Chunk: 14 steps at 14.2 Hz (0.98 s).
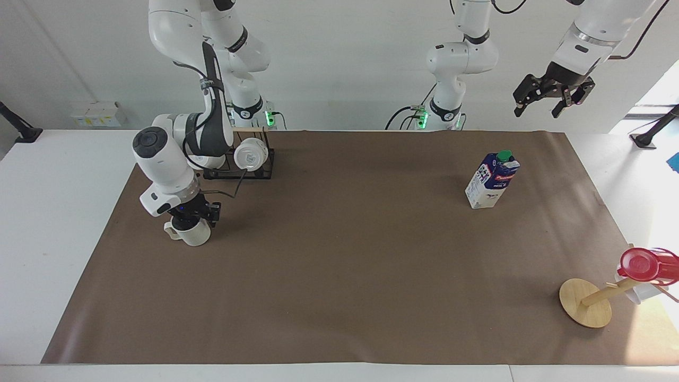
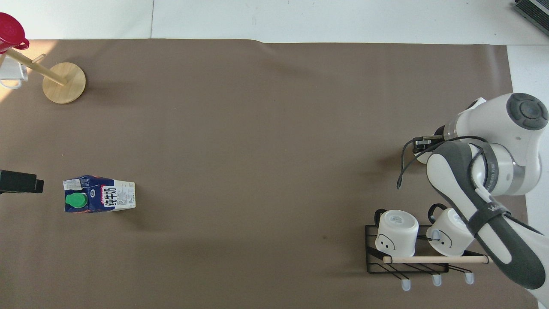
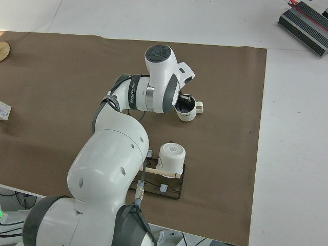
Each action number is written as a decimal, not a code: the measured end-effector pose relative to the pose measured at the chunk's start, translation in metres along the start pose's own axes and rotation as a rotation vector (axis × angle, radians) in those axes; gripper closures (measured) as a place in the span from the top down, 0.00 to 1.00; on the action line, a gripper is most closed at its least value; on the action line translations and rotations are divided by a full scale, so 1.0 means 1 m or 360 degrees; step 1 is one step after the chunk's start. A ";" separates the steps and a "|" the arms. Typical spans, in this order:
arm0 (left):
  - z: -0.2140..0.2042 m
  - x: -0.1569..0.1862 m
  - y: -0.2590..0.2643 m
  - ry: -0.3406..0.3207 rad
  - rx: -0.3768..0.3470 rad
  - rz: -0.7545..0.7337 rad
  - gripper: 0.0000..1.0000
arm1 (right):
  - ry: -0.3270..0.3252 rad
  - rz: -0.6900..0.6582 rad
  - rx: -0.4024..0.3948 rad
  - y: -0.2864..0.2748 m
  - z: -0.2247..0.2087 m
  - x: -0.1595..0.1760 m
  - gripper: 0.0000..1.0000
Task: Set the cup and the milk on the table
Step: 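Grasp the white mug with the right gripper and lift it, then carry the mug with the right gripper while the left gripper reaches the carton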
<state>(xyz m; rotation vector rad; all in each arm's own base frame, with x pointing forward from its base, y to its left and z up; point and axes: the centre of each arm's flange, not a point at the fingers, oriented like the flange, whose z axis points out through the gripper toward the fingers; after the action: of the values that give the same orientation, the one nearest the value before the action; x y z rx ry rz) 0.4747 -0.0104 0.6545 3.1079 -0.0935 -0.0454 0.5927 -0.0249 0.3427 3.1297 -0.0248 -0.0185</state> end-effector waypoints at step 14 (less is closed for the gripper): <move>0.066 0.005 -0.001 -0.0017 0.0002 -0.0005 1.00 | 0.0069 -0.0151 -0.0005 -0.060 -0.066 0.003 0.04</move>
<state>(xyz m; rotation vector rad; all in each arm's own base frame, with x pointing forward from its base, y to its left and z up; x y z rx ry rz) 0.4773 -0.0116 0.5881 3.1094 -0.0889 -0.0621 0.5977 0.0356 0.4083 3.1240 0.1237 0.0483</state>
